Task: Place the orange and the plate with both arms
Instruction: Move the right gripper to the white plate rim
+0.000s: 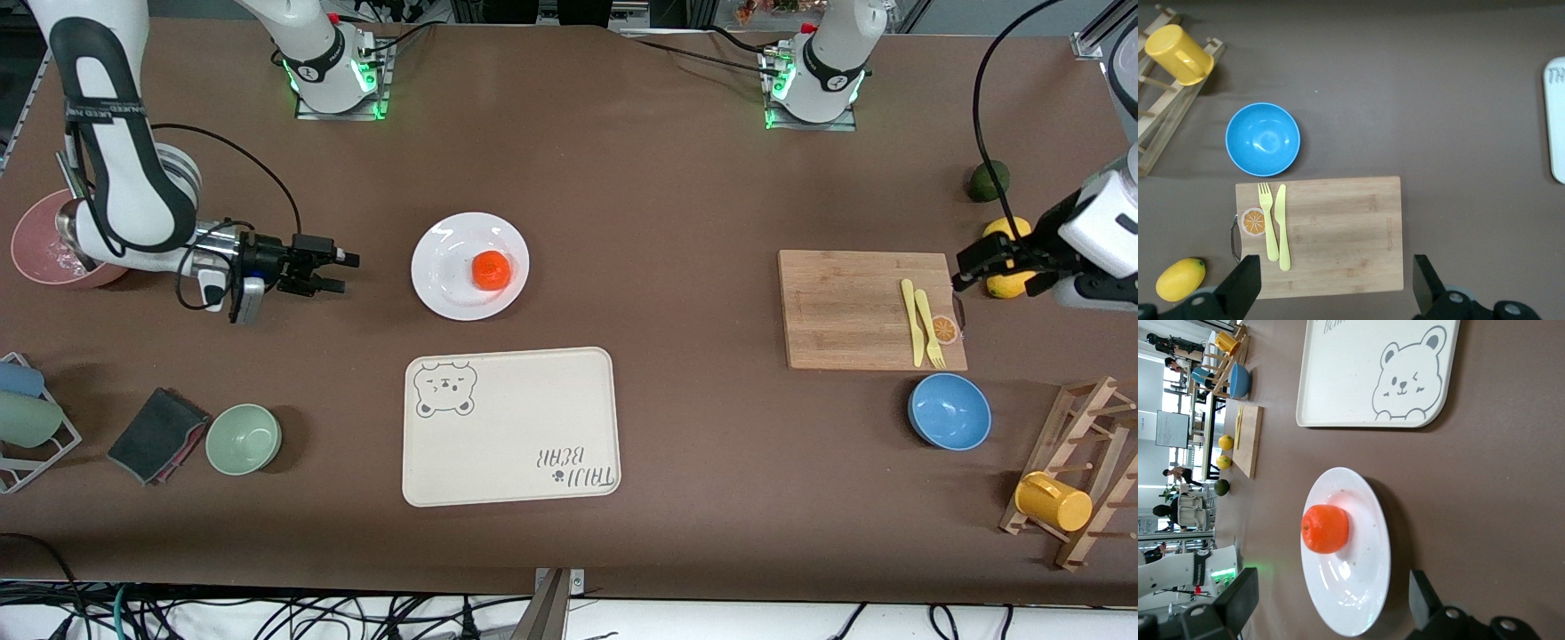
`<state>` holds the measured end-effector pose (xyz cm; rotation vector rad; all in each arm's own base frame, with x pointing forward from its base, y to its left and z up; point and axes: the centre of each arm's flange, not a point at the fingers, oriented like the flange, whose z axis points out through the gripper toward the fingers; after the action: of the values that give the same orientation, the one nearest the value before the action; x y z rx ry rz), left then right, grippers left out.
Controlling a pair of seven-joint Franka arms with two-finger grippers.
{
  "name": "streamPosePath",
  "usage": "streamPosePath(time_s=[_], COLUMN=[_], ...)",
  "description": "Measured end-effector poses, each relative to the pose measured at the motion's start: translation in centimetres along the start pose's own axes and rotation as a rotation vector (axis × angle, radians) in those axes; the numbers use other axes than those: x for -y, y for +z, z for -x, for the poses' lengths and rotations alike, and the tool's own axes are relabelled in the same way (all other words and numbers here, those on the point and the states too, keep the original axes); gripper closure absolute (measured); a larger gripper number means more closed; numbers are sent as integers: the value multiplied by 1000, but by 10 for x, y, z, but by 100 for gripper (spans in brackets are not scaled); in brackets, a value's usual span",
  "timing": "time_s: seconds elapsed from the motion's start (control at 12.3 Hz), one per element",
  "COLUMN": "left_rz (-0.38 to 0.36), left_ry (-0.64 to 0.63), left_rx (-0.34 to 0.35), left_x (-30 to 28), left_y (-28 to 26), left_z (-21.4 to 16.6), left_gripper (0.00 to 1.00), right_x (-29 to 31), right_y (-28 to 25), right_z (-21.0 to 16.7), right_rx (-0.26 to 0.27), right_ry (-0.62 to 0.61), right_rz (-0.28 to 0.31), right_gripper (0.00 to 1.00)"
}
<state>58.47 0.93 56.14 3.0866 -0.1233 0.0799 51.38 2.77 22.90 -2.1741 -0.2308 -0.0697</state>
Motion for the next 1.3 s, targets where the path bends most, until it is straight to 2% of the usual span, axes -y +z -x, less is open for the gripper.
streamPosePath(time_s=[0.16,0.32,0.65,0.81,0.97,1.06,1.14,1.3], left_rz=[6,-20,-34,-33,-29,-27,-27,-25], left_ry=[84,130,137,134,135,135,135,137], left_rx=[13,17,22,42,73,82,87,102], left_x=[-13,-21,-17,-13,-14,-14,-13,-14], left_y=[-23,-32,-34,-34,-31,-30,-28,-22], left_z=[13,19,19,22,25,26,26,24], left_gripper=[0,0,0,0,0,0,0,0], right_x=[-1,3,-18,-24,-23,-23,-23,-23], right_y=[22,40,60,65,67,67,66,67], right_z=[-2,-4,3,6,5,5,5,6], right_rx=[-10,-21,-59,-60,-62,-62,-62,-62], right_ry=[5,-2,-33,-39,-40,-41,-42,-49], right_rz=[21,28,6,8,9,11,11,12], right_gripper=[0,0,6,13,37,37,48,52])
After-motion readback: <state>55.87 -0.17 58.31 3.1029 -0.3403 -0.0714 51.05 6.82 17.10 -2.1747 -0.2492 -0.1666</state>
